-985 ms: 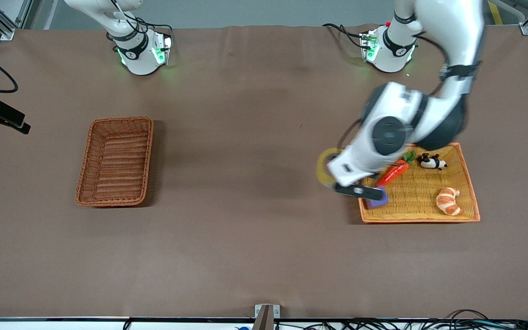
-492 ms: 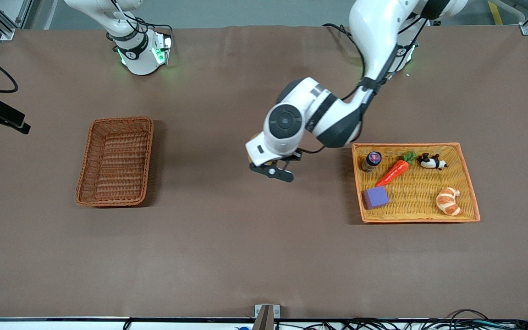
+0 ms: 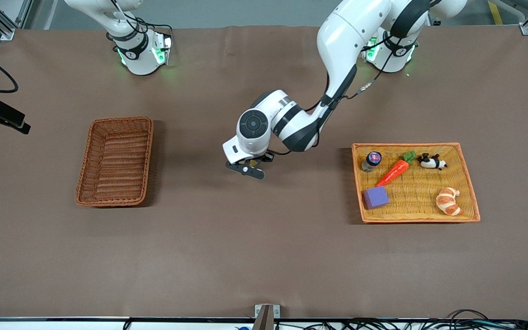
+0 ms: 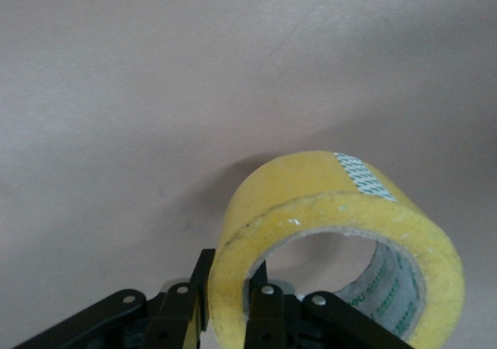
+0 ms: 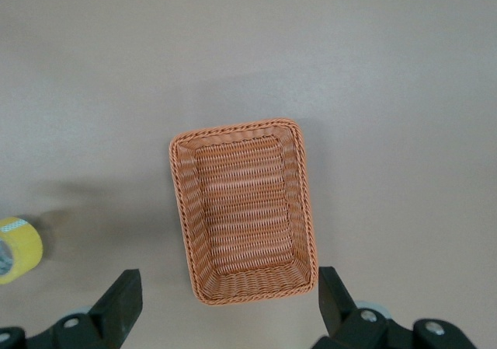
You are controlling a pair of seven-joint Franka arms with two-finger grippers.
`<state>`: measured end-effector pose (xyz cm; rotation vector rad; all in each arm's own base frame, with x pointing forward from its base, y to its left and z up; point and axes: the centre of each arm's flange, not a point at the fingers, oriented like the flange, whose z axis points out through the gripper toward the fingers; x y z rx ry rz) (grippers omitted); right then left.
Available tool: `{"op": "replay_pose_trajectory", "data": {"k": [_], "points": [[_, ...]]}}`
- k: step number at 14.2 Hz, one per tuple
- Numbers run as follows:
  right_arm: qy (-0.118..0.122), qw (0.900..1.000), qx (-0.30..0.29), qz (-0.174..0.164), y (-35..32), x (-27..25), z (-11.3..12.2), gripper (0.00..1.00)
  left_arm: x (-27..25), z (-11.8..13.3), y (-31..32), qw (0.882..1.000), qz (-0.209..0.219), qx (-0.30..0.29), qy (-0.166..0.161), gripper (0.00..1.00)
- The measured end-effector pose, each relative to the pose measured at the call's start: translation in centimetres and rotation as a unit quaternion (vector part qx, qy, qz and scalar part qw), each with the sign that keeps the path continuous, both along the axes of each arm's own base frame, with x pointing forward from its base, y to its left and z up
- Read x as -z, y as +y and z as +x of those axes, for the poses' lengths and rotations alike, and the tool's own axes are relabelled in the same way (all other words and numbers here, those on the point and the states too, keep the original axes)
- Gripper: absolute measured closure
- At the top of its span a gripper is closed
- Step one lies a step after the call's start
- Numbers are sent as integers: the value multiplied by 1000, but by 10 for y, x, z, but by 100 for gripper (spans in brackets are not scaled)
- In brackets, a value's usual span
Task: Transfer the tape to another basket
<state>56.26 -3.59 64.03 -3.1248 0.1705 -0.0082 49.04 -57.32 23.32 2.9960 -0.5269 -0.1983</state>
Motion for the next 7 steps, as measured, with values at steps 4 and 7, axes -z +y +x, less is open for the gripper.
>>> {"op": "replay_pose_trajectory", "data": {"k": [4,7], "points": [[1,1000,5,0,-5,1,0,0,13,7,-6,1000,-19,-5,-18,78],[5,1000,5,0,-5,5,0,0,15,12,-5,999,-24,-9,-24,76]]}}
